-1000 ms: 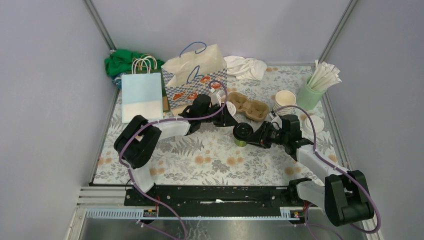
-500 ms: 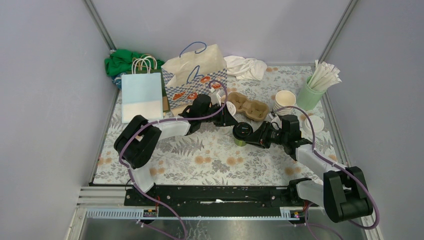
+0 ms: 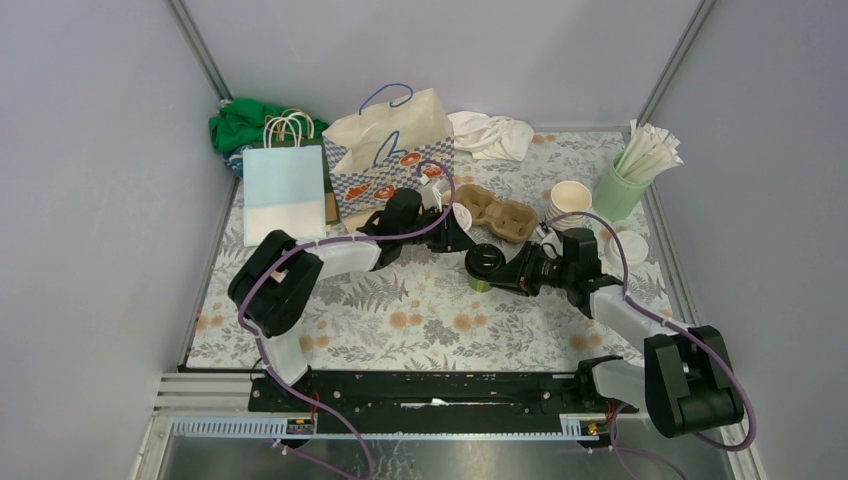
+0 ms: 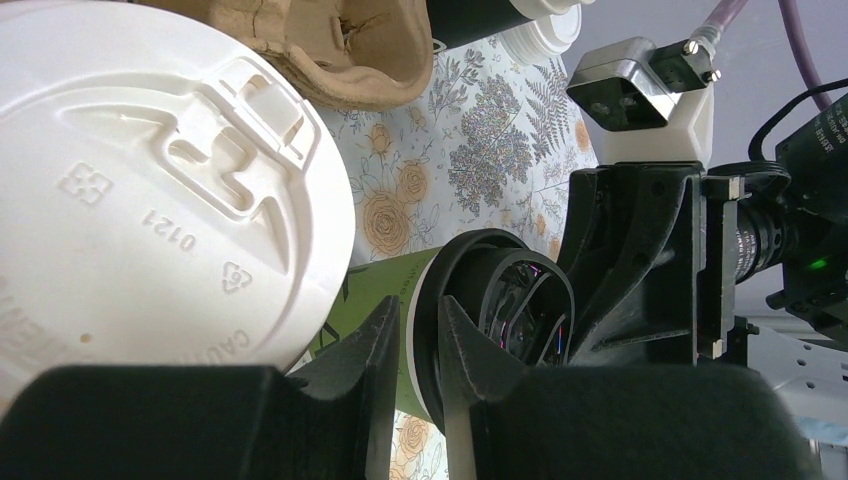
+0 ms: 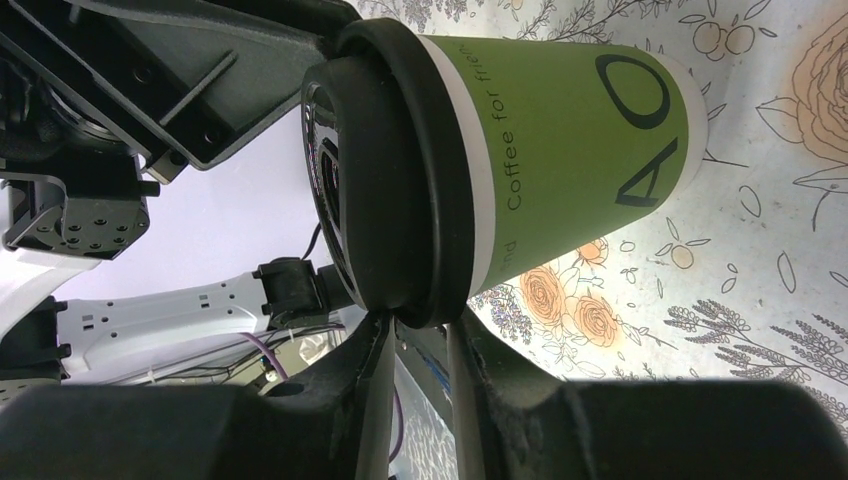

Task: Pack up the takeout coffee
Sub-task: Close the cup lid on the coffee cup.

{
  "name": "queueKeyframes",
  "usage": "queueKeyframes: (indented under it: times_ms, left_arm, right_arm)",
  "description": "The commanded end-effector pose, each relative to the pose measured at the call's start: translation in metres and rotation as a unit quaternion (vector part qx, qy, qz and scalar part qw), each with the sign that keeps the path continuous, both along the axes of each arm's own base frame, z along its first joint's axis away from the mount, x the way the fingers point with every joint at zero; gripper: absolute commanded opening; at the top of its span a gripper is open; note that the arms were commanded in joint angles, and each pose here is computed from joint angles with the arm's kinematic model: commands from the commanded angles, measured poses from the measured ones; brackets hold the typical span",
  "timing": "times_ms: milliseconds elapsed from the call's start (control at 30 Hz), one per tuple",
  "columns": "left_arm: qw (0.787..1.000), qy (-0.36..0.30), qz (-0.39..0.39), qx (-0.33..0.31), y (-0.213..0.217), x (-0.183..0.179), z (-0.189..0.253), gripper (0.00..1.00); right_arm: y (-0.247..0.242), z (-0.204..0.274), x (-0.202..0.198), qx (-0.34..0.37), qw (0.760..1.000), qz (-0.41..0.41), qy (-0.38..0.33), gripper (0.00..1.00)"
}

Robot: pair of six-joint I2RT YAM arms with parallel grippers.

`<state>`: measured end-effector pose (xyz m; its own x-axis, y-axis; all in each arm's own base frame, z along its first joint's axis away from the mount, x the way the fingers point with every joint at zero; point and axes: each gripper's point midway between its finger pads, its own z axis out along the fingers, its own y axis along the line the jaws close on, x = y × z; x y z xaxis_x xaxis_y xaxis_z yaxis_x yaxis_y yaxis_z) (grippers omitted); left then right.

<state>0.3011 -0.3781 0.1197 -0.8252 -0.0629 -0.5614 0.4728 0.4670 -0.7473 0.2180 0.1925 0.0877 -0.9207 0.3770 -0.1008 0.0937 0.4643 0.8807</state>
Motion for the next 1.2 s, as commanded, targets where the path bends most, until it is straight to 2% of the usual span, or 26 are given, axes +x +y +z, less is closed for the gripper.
queueKeyframes:
  times_ms: [0, 233, 500, 733, 967, 1167]
  left_arm:
    - [0.997, 0.044, -0.024, 0.054, 0.004, -0.024, -0.042, 0.24]
    - [0.997, 0.042, -0.024, 0.055, 0.005, -0.024, -0.040, 0.24]
    - [0.998, 0.016, -0.021, 0.063, 0.001, -0.011, -0.019, 0.24]
    - [0.998, -0.013, -0.011, 0.067, 0.001, 0.003, 0.008, 0.24]
    - [0.997, -0.042, -0.006, 0.057, 0.005, 0.002, 0.043, 0.28]
    - [0.995, -0.080, -0.004, 0.059, 0.013, 0.001, 0.078, 0.40]
  right_arm:
    - [-0.063, -0.103, -0.051, -0.214, 0.961, -0.073, 0.159, 0.29]
    - [-0.060, -0.102, -0.049, -0.203, 0.964, -0.066, 0.158, 0.29]
    - [-0.048, -0.038, -0.012, -0.174, 0.980, -0.059, 0.075, 0.33]
    - [-0.038, 0.000, 0.002, -0.148, 0.987, -0.043, 0.041, 0.35]
    - [-0.038, 0.026, 0.004, -0.147, 0.988, -0.039, 0.009, 0.47]
    - [-0.047, 0.058, 0.009, -0.176, 0.983, -0.039, -0.037, 0.59]
